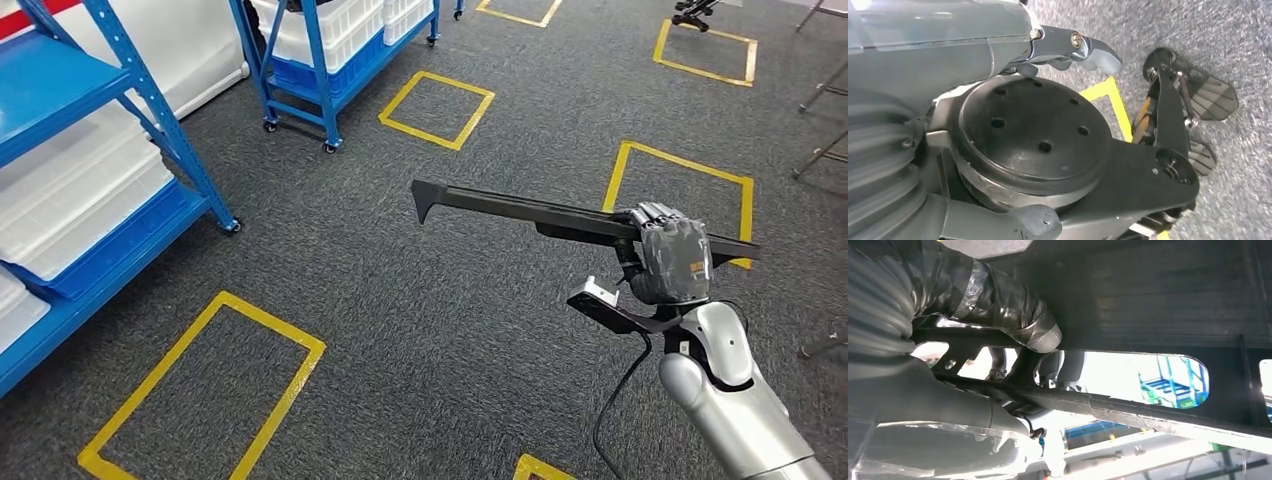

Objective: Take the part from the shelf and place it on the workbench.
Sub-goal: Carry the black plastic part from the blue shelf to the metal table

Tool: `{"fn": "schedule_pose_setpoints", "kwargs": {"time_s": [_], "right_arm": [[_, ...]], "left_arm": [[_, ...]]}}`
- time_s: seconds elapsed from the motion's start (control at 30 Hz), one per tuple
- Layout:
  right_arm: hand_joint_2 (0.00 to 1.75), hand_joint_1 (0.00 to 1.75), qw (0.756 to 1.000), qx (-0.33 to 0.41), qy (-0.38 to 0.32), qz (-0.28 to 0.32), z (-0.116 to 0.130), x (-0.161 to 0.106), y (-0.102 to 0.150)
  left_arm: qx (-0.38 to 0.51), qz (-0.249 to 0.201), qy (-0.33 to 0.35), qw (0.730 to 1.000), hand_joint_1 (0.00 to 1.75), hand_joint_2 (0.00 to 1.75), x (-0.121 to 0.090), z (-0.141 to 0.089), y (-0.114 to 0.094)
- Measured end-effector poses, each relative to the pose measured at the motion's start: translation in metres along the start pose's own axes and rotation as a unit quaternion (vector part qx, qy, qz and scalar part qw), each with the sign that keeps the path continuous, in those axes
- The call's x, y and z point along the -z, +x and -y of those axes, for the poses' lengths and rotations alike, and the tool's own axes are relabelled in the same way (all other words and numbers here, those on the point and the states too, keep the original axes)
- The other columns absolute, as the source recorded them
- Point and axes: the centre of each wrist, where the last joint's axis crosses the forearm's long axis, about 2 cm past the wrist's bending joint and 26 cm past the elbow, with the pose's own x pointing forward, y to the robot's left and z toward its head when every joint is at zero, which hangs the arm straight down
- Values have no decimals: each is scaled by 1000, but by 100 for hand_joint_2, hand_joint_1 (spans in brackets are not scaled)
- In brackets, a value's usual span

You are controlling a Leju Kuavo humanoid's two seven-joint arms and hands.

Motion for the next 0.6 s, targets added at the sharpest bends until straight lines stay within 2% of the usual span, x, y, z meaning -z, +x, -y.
{"fn": "schedule_pose_setpoints", "kwargs": {"time_s": [0.17, 0.6], "right_arm": [[175, 175, 1000, -6, 3, 7, 10, 1, -4], [175, 175, 1000, -12, -4, 16, 15, 11, -5]], "left_arm": [[2, 5, 0, 1000, 0, 175, 0, 1, 0], [4, 7, -3, 1000, 0, 175, -1, 3, 3]]}}
